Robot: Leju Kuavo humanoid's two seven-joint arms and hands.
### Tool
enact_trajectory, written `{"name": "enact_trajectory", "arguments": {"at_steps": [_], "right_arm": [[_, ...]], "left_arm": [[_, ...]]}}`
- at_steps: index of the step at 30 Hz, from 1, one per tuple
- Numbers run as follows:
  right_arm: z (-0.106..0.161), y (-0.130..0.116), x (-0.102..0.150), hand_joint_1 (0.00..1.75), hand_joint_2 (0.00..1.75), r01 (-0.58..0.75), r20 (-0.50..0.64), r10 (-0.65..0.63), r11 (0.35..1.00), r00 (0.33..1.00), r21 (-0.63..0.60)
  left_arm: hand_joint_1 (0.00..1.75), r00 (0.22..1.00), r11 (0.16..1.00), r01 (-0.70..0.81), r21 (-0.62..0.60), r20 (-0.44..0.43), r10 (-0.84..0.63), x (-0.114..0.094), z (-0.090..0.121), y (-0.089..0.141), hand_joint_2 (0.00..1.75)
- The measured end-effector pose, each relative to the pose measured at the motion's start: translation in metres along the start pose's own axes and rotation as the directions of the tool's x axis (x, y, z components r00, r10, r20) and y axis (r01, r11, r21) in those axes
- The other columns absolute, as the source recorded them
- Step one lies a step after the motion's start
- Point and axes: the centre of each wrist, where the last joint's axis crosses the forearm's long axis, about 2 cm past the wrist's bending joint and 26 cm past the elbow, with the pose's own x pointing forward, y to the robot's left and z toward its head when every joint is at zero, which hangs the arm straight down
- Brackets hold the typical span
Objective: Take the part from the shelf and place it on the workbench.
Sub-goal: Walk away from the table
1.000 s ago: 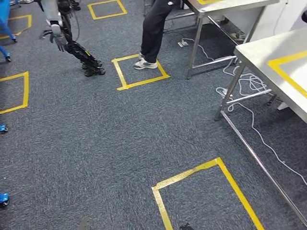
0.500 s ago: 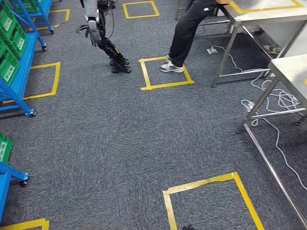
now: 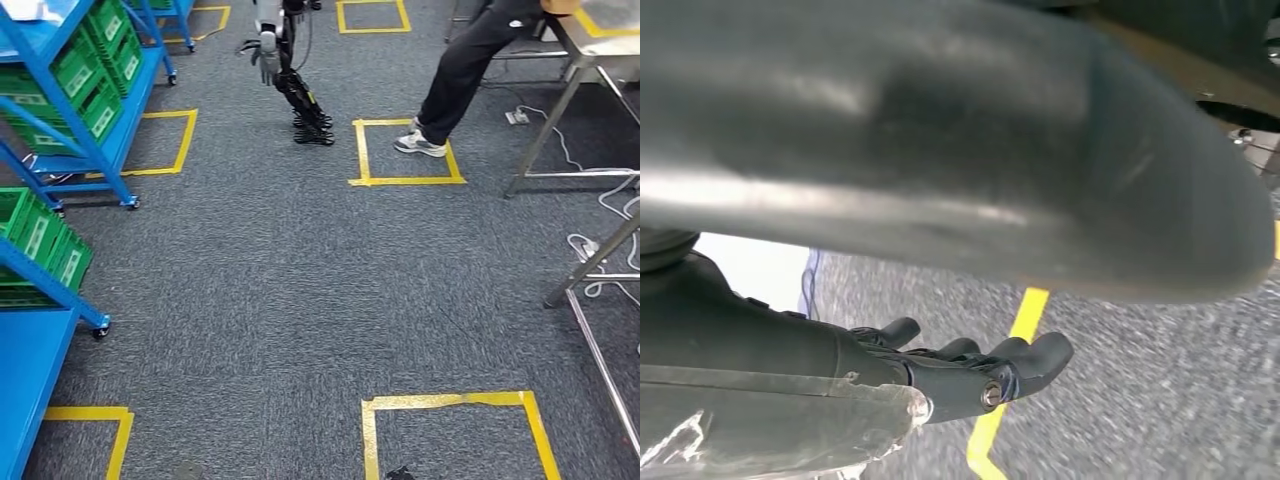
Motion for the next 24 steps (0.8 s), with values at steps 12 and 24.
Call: {"name": "enact_trajectory", "arguments": {"at_steps": [12, 24], "right_arm": [[-0.001, -0.0037, 0.0004, 0.0, 0.0, 0.003, 0.021, -0.002, 1.0, 1.0, -0.015], [-0.001, -0.0039, -0.0001, 0.0, 0.0, 0.007, 0.012, -0.007, 1.0, 1.0, -0.016]], "left_arm": [[0.0, 1.0, 1.0, 0.001, -0.014, 0.002, -0.001, 0.002, 0.0004, -0.0029, 1.75], [0.0, 1.0, 1.0, -0.008, -0.013, 0.003, 0.008, 0.0016, 0.0, -0.0016, 1.75]]}}
